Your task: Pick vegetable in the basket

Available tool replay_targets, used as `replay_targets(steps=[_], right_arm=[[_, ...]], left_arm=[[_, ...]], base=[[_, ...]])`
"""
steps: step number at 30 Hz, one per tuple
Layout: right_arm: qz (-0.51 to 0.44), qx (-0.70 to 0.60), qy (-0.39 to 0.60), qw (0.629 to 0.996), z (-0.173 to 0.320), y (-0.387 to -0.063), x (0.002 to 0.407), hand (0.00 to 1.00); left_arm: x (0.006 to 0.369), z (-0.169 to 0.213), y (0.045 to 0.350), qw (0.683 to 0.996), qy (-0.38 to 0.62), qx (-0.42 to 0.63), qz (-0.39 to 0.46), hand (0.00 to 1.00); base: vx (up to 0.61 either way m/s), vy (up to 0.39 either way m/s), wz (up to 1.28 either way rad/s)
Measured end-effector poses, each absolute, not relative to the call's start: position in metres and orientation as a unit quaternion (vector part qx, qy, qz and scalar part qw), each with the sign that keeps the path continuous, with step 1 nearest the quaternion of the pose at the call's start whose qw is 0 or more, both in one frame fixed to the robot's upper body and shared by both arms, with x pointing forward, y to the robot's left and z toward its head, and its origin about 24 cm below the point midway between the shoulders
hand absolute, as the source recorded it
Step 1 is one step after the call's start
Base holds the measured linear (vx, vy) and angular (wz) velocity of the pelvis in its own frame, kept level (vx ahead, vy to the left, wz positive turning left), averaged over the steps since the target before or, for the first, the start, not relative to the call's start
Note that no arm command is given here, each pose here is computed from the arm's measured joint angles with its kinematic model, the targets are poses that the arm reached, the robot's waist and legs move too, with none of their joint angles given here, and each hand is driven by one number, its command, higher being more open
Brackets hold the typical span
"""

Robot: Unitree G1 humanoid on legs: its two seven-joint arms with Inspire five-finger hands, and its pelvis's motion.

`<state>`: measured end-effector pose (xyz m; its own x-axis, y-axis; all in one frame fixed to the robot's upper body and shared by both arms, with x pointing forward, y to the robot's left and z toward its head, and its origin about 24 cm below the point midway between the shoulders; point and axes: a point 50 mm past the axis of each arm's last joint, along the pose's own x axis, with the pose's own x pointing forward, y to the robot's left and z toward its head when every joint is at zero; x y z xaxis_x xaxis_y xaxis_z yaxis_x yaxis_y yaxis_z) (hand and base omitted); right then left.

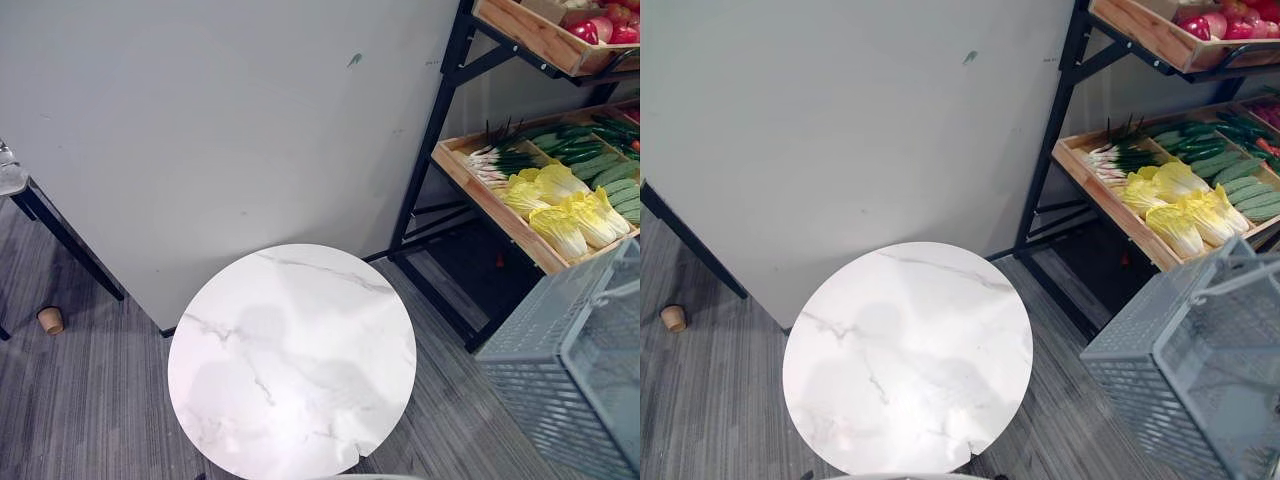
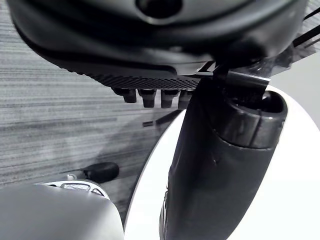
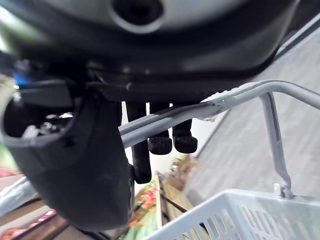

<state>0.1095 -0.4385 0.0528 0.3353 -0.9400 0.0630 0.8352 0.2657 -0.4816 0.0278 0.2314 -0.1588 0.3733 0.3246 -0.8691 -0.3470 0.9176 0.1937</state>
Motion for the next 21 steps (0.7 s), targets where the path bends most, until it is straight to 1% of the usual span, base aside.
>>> replay_targets(steps=[1,2,5,8,11,13,15,16,19,21], right_arm=[[-0.562,-0.203,0.158,0.786,0.032,-0.430,0.099,0.00],[-0.560,-0.193,0.174,0.786,0.023,-0.426,0.094,0.00],[-0.553,-0.168,0.233,0.782,-0.004,-0.413,0.077,0.00],[-0.545,-0.148,0.270,0.780,-0.023,-0.404,0.066,0.00],[-0.552,-0.068,0.298,0.776,-0.050,-0.388,0.056,0.00],[-0.551,0.023,0.314,0.773,-0.076,-0.366,0.050,0.00],[-0.536,0.070,0.326,0.776,-0.091,-0.348,0.051,0.00],[-0.513,0.105,0.338,0.782,-0.104,-0.329,0.055,0.00],[-0.473,0.156,0.359,0.789,-0.123,-0.298,0.066,0.00],[-0.459,0.182,0.368,0.788,-0.131,-0.285,0.074,0.00]], left_arm=[[0.027,-0.159,0.231,0.828,0.523,-0.011,0.202,1.00],[0.026,-0.159,0.230,0.827,0.524,-0.012,0.202,1.00],[0.024,-0.160,0.227,0.826,0.526,-0.018,0.200,1.00],[0.024,-0.160,0.226,0.826,0.527,-0.020,0.200,1.00],[0.024,-0.161,0.225,0.826,0.527,-0.022,0.199,1.00],[0.025,-0.161,0.225,0.826,0.527,-0.022,0.198,1.00],[0.027,-0.161,0.224,0.828,0.525,-0.023,0.196,1.00],[0.029,-0.161,0.223,0.829,0.524,-0.024,0.194,1.00],[0.033,-0.162,0.222,0.830,0.524,-0.026,0.189,1.00],[0.036,-0.162,0.222,0.831,0.521,-0.030,0.191,1.00]], base=[[0.00,0.000,0.00],[0.00,0.000,0.00],[0.00,0.000,0.00],[0.00,0.000,0.00],[0.03,0.000,0.02],[0.06,-0.010,0.02],[0.04,-0.025,0.05],[0.04,-0.032,0.08],[0.05,-0.041,0.17],[0.05,-0.050,0.20]])
